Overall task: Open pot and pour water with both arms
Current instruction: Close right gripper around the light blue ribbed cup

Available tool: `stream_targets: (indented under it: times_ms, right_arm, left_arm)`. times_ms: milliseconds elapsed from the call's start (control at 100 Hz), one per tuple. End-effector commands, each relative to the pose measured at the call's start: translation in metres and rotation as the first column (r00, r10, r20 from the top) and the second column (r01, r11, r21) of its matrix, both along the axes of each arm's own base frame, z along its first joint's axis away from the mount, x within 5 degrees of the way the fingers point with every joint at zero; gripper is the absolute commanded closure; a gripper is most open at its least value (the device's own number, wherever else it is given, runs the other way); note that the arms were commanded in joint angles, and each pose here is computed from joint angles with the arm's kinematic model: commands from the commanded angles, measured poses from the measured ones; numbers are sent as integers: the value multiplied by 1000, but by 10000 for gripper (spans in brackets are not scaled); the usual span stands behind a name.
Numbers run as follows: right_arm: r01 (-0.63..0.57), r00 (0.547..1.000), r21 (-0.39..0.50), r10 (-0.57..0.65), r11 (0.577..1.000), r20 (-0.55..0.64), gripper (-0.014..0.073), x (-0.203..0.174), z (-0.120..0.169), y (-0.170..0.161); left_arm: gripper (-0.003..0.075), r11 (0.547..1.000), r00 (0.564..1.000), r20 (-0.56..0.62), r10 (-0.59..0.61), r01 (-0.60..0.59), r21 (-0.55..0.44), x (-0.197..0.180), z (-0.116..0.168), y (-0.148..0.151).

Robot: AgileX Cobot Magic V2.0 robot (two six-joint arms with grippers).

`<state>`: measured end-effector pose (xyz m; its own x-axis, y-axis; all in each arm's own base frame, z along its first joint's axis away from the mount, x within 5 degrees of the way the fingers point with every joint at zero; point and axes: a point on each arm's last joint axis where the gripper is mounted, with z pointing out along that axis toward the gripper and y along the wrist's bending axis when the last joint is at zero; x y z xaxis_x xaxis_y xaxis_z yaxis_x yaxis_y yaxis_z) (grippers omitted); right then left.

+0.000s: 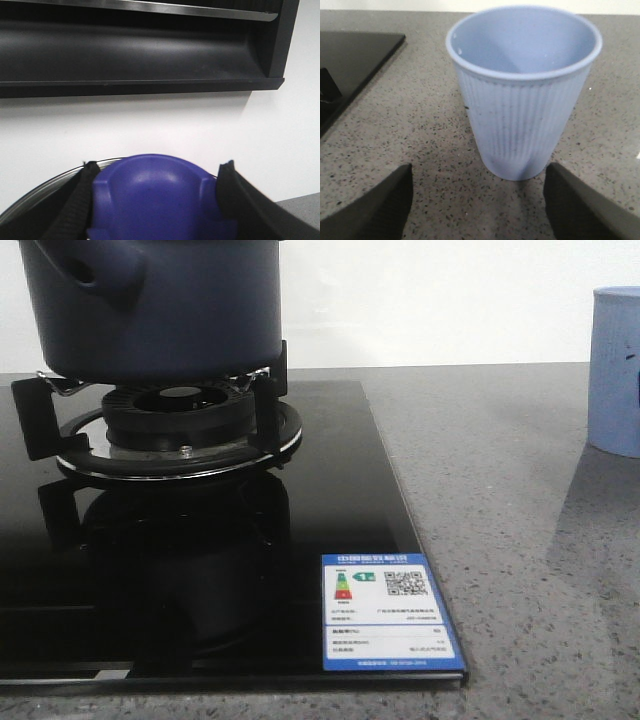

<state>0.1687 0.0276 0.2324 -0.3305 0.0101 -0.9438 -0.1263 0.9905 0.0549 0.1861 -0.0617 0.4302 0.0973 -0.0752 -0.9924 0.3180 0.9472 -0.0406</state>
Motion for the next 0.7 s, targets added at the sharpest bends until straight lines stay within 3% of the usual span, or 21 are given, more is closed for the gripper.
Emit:
stream_targets:
  times_ms: [0,410,690]
  right_arm:
    - [17,993,10,-19,1000,115,102,12,12,0]
    - [163,977,72,-171,984,128,102,25,6,-18]
    - [114,984,27,-116,993,132,102,25,6,-13]
  left_arm:
    - [382,999,988,148,33,-26,-48,-9,25,6]
    - [382,999,988,148,33,-26,-48,-9,25,6]
    - [382,998,988,150,33,-26,-49,-9,25,6]
